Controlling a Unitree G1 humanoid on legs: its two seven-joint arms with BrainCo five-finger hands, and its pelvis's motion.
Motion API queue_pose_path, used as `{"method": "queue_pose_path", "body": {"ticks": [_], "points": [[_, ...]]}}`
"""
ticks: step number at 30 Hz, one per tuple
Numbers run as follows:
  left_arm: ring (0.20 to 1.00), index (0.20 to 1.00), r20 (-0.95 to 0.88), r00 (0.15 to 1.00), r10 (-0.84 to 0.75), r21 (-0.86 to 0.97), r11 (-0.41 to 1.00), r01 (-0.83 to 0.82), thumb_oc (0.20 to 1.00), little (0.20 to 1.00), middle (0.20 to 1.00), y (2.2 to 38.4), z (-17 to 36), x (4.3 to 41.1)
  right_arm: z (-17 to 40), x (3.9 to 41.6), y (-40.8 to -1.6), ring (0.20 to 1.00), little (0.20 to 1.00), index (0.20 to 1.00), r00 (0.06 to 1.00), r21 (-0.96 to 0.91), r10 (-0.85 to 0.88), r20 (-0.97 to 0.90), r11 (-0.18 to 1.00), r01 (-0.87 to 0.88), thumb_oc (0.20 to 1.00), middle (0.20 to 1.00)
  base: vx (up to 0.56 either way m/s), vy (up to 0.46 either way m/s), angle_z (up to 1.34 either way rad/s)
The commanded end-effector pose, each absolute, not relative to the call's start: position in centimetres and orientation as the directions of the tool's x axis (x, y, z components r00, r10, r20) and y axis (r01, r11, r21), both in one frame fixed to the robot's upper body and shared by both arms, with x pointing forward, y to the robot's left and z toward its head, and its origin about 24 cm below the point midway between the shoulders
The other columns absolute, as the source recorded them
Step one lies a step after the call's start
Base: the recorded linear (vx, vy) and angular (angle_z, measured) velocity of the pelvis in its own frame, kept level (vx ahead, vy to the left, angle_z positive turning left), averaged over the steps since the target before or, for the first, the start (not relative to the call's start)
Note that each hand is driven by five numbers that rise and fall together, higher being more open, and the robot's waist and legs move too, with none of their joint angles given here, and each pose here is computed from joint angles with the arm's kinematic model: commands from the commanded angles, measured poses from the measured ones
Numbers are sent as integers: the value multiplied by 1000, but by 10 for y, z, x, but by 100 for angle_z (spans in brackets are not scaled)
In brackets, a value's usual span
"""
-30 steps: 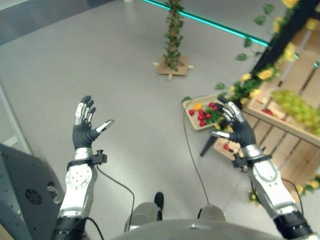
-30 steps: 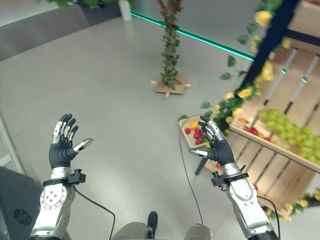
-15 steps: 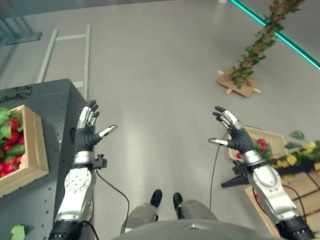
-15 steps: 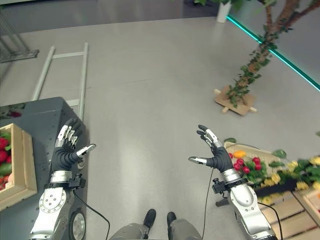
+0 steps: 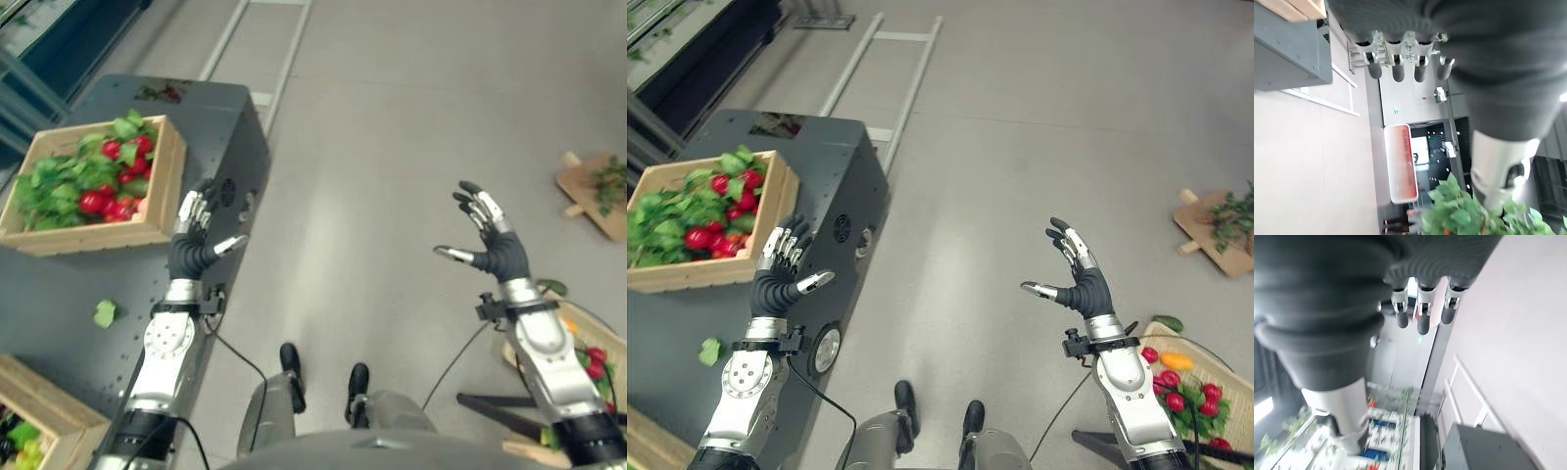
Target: Pick up the fruits from the basket on one side to the basket on the other side
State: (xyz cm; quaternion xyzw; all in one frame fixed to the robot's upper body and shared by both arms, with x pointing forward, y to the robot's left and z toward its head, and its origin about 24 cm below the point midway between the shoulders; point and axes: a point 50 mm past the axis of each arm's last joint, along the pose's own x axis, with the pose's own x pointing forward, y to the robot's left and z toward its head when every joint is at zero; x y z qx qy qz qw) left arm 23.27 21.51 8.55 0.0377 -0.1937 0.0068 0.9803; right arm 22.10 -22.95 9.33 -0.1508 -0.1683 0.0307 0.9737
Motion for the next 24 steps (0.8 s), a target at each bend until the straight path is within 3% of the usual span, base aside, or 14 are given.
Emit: {"method": "queue_pose_path", "body": {"ticks": [1,10,17,24], "points": [[1000,1000,516,856,-27,90,996,-23,1000,1000,1000,223,116,234,123,221,-235,1000,1000,1000,873,-304,118,473,952,36,1000,1000,-58,73,65],[1000,1000,524,851,-39,141,989,-41,1000,1000,1000,229,123,234,117,224,-242,1000,1000,1000,888,-276,56,457,958,81,1000,1000,37,207,120],[1000,1000,543,839,30,170,975,-145,1000,1000,1000,250,130,227,113,232,-237,1000,1000,1000,895,-249,40,445,965,81,1000,1000,115,258,24],[1000,1000,516,856,30,177,974,-141,1000,1000,1000,248,121,226,107,234,-235,1000,1000,1000,907,-232,26,421,970,79,1000,1000,141,207,41]]}}
